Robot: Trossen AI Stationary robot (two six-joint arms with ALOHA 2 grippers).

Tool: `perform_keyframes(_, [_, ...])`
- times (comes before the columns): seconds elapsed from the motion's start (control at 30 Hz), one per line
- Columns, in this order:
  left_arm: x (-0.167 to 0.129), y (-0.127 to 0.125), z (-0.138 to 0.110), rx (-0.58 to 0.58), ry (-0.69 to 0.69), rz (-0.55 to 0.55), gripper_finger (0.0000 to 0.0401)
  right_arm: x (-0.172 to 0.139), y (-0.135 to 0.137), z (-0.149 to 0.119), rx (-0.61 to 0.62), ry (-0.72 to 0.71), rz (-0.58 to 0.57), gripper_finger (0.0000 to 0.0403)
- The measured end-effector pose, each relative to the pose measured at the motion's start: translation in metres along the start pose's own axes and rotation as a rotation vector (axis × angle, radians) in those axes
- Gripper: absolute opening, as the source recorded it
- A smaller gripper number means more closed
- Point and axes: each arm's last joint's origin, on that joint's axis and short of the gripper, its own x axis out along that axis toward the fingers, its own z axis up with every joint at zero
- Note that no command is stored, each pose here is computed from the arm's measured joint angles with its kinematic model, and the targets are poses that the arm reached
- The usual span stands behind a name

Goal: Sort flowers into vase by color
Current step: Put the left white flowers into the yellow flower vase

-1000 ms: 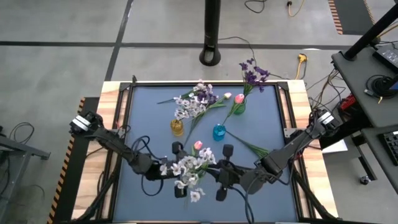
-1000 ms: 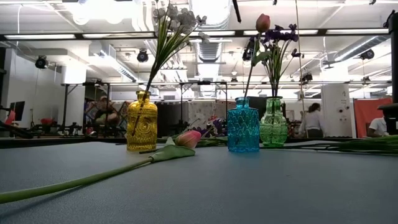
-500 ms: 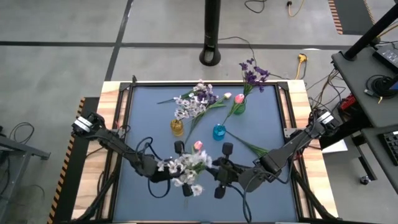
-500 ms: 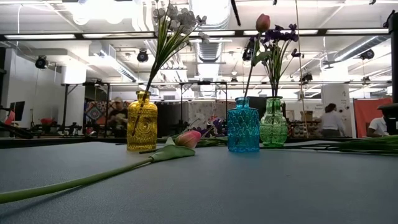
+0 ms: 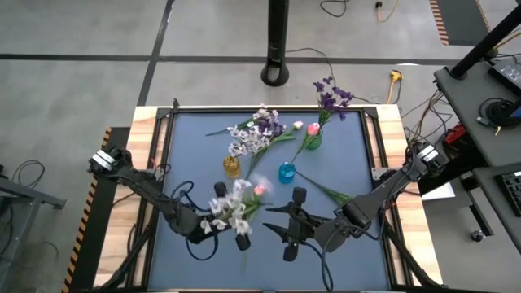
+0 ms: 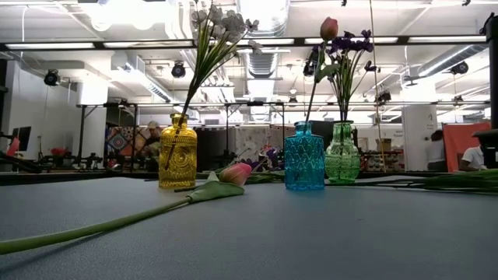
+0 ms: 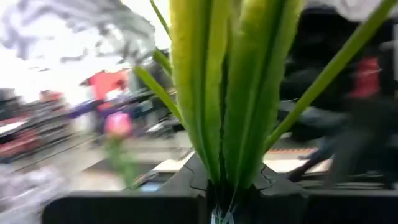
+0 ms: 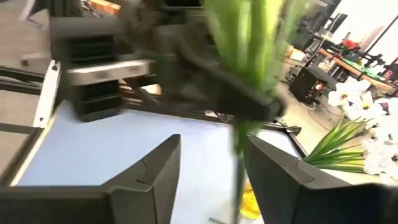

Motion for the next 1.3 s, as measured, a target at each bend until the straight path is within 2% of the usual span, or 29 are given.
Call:
perform_keyframes(0.1, [-0.007, 0.006, 0.006, 0.036, 0.063, 0.104, 0.0017, -0.003, -0.002, 0.000, 0.006, 0.012, 0.004, 0.0186])
perform_keyframes(0.23, [-0.013, 0.018, 0.014, 0.096, 0.130, 0.184, 0.0013, -0.008, -0.009, 0.003, 0.010, 0.025, -0.003, 0.0200])
perform_keyframes(0.47, [-0.030, 0.057, 0.036, 0.162, 0.200, 0.142, 0.0006, -0.019, -0.020, 0.004, 0.012, 0.067, -0.001, 0.0213])
perform_keyframes(0.6, [-0.045, 0.097, 0.040, 0.086, 0.295, 0.051, 0.0005, -0.025, -0.028, 0.004, 0.011, 0.101, -0.005, 0.0217])
perform_keyframes(0.67, [-0.049, 0.118, 0.035, 0.049, 0.357, 0.071, 0.0005, -0.028, -0.031, 0.004, 0.007, 0.111, -0.005, 0.0217])
perform_keyframes(0.77, [-0.050, 0.141, 0.023, 0.074, 0.407, 0.157, 0.0005, -0.030, -0.034, 0.006, 0.014, 0.104, -0.005, 0.0217])
perform_keyframes(0.93, [-0.038, 0.163, 0.012, 0.038, 0.390, 0.209, 0.0006, -0.031, -0.035, 0.007, 0.018, 0.102, -0.005, 0.0217])
perform_keyframes(1.3, [-0.025, 0.178, 0.005, 0.003, 0.280, 0.187, 0.0006, -0.029, -0.034, 0.004, 0.009, 0.114, -0.011, 0.0217])
